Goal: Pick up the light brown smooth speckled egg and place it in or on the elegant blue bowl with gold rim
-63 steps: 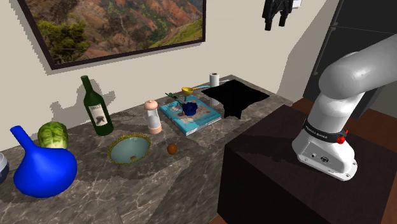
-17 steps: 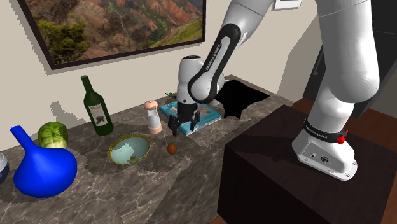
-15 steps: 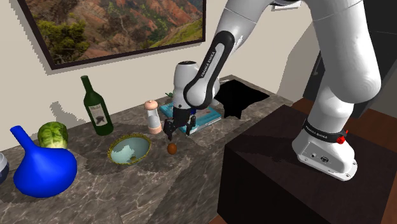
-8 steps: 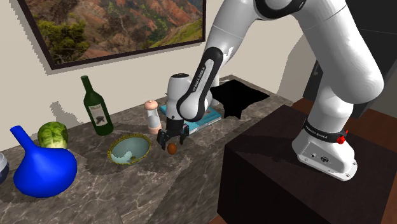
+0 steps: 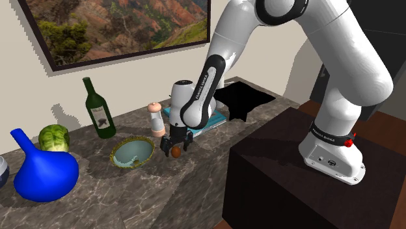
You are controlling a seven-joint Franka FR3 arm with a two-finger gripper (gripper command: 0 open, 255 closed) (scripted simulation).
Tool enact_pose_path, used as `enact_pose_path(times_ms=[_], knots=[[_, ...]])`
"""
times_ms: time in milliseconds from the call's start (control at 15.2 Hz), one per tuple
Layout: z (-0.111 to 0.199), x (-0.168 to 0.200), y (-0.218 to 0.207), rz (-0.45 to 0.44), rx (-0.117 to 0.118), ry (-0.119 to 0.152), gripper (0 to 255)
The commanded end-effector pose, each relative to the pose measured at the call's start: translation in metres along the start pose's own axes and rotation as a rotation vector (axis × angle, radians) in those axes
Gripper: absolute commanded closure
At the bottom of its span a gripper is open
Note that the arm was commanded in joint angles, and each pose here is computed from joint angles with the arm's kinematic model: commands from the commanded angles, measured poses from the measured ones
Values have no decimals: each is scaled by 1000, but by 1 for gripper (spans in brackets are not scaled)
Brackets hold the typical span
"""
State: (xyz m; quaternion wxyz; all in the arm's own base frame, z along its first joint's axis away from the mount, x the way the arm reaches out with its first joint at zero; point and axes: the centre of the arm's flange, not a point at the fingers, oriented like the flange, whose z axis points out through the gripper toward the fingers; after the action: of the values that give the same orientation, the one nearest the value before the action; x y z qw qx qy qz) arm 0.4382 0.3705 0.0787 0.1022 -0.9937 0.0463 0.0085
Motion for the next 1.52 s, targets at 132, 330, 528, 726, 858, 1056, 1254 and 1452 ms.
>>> enact_pose_path(times_ms=[132,330,528,726,858,1056,1254,1452], knots=[[0,0,0,0,0,0,0],[0,0,0,0,0,0,255],[0,0,0,0,0,0,255],[0,0,0,0,0,0,255],[-5,0,-1,0,0,0,255],[-20,-1,-4,0,0,0,255],[-36,-1,-8,0,0,0,255],[-52,-1,-11,0,0,0,255]])
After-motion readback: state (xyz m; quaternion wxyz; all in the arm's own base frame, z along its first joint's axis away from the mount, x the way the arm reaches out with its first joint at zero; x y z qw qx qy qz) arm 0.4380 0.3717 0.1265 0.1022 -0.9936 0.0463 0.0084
